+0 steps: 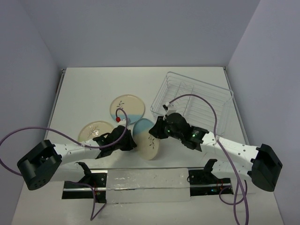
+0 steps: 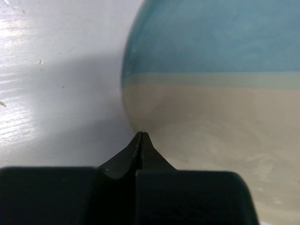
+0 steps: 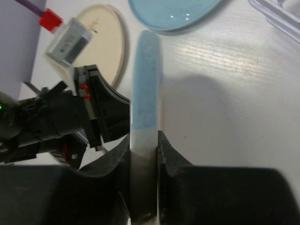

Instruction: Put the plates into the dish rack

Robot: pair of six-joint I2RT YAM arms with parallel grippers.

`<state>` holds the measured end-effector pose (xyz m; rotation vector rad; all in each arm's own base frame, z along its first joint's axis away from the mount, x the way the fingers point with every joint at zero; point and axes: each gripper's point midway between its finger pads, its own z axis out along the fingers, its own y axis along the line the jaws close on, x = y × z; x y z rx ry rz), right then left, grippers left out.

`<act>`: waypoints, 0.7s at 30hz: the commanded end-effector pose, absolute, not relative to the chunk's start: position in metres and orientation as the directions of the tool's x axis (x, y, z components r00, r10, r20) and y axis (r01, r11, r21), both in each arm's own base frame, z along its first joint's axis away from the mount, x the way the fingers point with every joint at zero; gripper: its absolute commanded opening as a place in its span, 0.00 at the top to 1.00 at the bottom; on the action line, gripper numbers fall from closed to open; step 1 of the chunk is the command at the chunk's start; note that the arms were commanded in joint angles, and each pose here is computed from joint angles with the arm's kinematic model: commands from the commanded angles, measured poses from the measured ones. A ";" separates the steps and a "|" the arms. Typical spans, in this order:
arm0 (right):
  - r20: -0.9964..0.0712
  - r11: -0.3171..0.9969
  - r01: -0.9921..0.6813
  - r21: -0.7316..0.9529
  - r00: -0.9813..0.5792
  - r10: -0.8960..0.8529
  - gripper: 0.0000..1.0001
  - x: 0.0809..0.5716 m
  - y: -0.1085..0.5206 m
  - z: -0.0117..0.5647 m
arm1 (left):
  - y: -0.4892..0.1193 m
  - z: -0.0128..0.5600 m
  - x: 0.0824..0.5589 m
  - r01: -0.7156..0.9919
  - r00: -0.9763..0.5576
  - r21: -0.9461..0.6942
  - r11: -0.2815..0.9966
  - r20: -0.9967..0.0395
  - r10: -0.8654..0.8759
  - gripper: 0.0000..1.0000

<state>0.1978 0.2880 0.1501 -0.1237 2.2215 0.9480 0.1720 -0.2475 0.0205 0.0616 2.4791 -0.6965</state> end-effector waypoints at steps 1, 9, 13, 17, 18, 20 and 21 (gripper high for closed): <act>-0.661 0.703 -0.382 0.600 -0.732 0.167 0.87 0.201 0.302 0.171 | -0.258 0.041 0.178 0.214 -0.813 -0.515 0.830 -0.565 -0.141 1.00; -0.825 0.770 -0.415 0.485 -0.508 0.246 1.00 0.238 0.280 0.243 | -0.243 0.124 0.217 0.188 -0.620 -0.533 0.825 -0.716 -0.321 0.35; -0.904 0.773 -0.484 0.410 -0.329 0.274 1.00 0.249 0.265 0.317 | -0.228 0.174 0.232 0.183 -0.486 -0.565 0.805 -0.763 -0.426 0.01; -0.950 0.780 -0.542 0.312 -0.180 0.255 1.00 0.252 0.254 0.372 | -0.207 0.182 0.238 0.103 -0.427 -0.554 0.826 -0.775 -0.466 0.01; -0.958 0.775 -0.566 0.281 -0.117 0.262 1.00 0.252 0.251 0.400 | -0.200 0.183 0.241 0.076 -0.409 -0.547 0.834 -0.780 -0.474 0.01; -0.969 0.779 -0.586 0.222 -0.044 0.243 1.00 0.255 0.246 0.426 | -0.192 0.182 0.245 0.038 -0.384 -0.534 0.845 -0.788 -0.481 0.01; -0.973 0.790 -0.584 0.189 -0.004 0.229 1.00 0.259 0.241 0.438 | -0.190 0.183 0.246 0.031 -0.377 -0.533 0.845 -0.789 -0.484 0.01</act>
